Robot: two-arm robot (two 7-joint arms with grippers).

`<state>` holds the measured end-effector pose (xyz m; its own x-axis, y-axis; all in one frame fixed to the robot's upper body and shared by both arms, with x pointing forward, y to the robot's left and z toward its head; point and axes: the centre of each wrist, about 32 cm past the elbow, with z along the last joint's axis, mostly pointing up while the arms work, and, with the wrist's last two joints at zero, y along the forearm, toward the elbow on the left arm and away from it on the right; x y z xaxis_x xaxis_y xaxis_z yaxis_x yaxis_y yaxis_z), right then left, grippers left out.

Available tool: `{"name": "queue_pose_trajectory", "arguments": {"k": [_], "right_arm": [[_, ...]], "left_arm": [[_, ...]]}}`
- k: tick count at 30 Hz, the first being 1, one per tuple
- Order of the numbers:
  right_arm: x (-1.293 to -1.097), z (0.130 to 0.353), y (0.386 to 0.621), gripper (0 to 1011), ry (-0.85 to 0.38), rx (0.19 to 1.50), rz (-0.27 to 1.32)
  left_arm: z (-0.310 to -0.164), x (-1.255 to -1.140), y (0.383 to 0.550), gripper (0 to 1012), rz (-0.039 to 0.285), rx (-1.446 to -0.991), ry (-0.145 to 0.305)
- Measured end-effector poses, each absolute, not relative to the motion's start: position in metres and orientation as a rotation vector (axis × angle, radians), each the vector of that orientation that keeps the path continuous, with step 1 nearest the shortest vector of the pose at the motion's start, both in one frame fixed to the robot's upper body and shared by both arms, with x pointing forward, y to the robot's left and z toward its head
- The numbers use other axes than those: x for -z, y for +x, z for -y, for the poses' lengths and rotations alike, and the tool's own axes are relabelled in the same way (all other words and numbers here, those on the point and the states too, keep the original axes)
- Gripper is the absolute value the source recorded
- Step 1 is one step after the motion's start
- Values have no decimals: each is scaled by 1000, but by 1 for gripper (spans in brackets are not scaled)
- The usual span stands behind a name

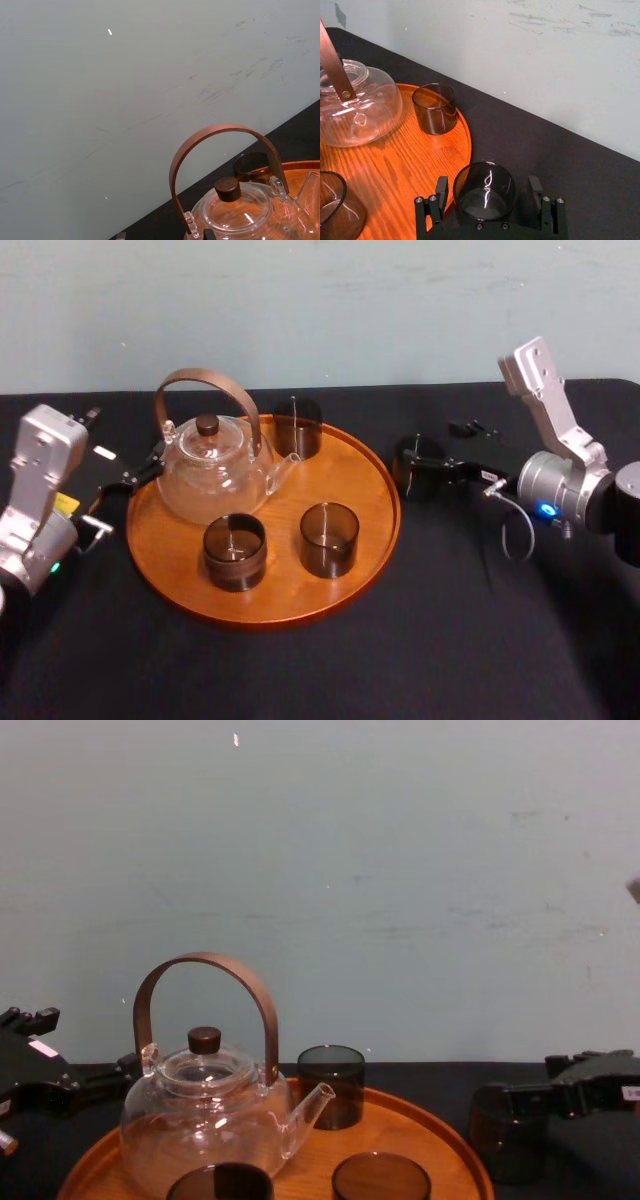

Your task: Pick up the glass from the table and place it on the tray.

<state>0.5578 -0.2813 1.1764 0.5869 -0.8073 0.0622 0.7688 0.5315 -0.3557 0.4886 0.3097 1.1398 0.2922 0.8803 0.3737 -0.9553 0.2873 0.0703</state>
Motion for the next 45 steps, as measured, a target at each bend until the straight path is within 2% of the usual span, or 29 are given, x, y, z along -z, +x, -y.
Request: {"name": "queue_pose_trajectory", "arguments": {"k": [11, 45], "right_arm": [[-1173, 277, 566, 1002, -374, 940, -118], [-1162, 274, 565, 1002, -397, 933, -146]], "left_arm": [[-310, -1140, 489, 1001, 285, -1248, 304], [-310, -1140, 489, 1001, 285, -1248, 304]]}}
